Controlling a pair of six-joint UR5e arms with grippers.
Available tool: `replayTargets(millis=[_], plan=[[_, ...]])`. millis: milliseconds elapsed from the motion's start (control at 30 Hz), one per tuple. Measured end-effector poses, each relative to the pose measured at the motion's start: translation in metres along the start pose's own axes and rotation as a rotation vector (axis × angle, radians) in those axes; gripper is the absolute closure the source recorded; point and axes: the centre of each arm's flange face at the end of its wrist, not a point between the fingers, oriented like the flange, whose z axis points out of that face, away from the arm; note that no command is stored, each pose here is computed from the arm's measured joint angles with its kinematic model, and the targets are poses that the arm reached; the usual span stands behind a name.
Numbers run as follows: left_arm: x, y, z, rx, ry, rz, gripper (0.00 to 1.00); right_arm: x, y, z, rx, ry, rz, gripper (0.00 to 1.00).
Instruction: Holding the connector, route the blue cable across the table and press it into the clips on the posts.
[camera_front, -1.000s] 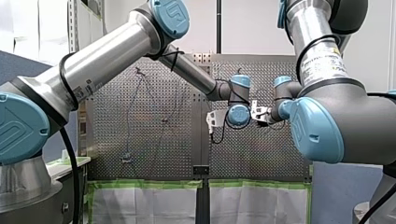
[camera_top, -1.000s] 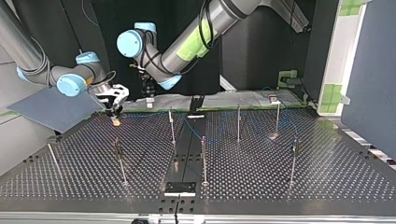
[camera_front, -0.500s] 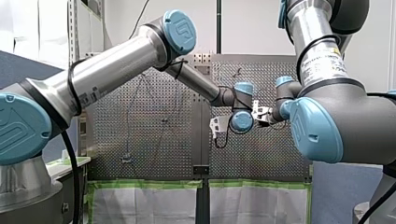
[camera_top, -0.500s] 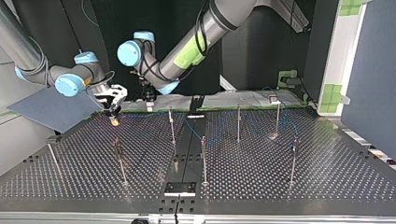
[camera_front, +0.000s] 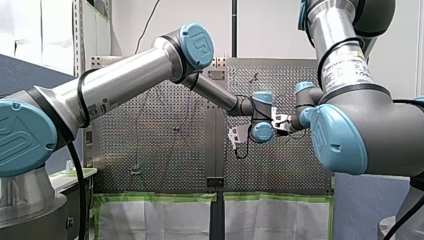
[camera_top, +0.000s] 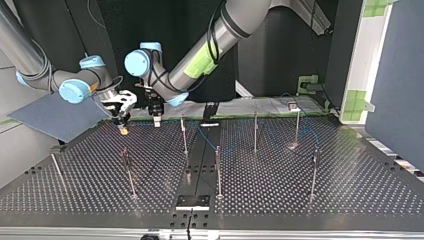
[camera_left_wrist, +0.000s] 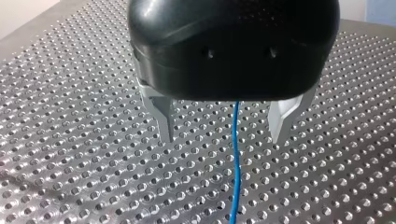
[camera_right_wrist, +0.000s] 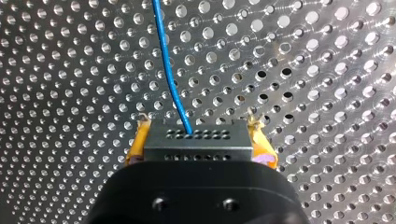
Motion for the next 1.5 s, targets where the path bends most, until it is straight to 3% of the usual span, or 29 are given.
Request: replayTargets(millis=[267,533,933,967,1000,1033,1100,1133,1200,1233,1300,1500], plan=[[0.025,0.012,0.019,-0.020,0.026,0.027,0.00,0.000,0.001,0.000,0.004,0.000,0.001,1.00],[0.021,0.020,0.044,-0.063,-0.009,0.004,0.00,0.000,0.000,0.000,0.014,-0.001,0.001,1.00],[0.031,0.027,0.039,-0.077,0.007,0.023,0.00,0.002,0.003,0.000,0.010,0.004,0.004,1.00],[0.032,0.028,0.038,-0.079,0.008,0.024,0.07,0.002,0.004,0.000,0.009,0.004,0.006,1.00],[0.032,0.028,0.038,-0.080,0.009,0.025,0.26,0.003,0.004,0.000,0.009,0.004,0.007,1.00],[0.032,0.028,0.037,-0.080,0.010,0.026,0.26,0.003,0.004,0.000,0.009,0.004,0.007,1.00],[0.032,0.027,0.036,-0.079,0.010,0.025,0.47,0.003,0.005,0.000,0.009,0.005,0.007,1.00],[0.033,0.026,0.036,-0.077,0.010,0.025,0.47,0.003,0.005,0.000,0.009,0.005,0.007,1.00],[0.032,0.025,0.035,-0.074,0.009,0.024,0.73,0.003,0.005,0.000,0.009,0.005,0.007,1.00],[0.032,0.024,0.035,-0.073,0.008,0.024,0.73,0.003,0.005,0.000,0.009,0.005,0.007,1.00],[0.031,0.024,0.036,-0.071,0.008,0.023,0.85,0.003,0.005,0.000,0.009,0.005,0.006,1.00],[0.027,0.024,0.039,-0.073,0.011,0.026,0.87,0.004,0.004,0.000,0.010,0.006,0.004,1.00]])
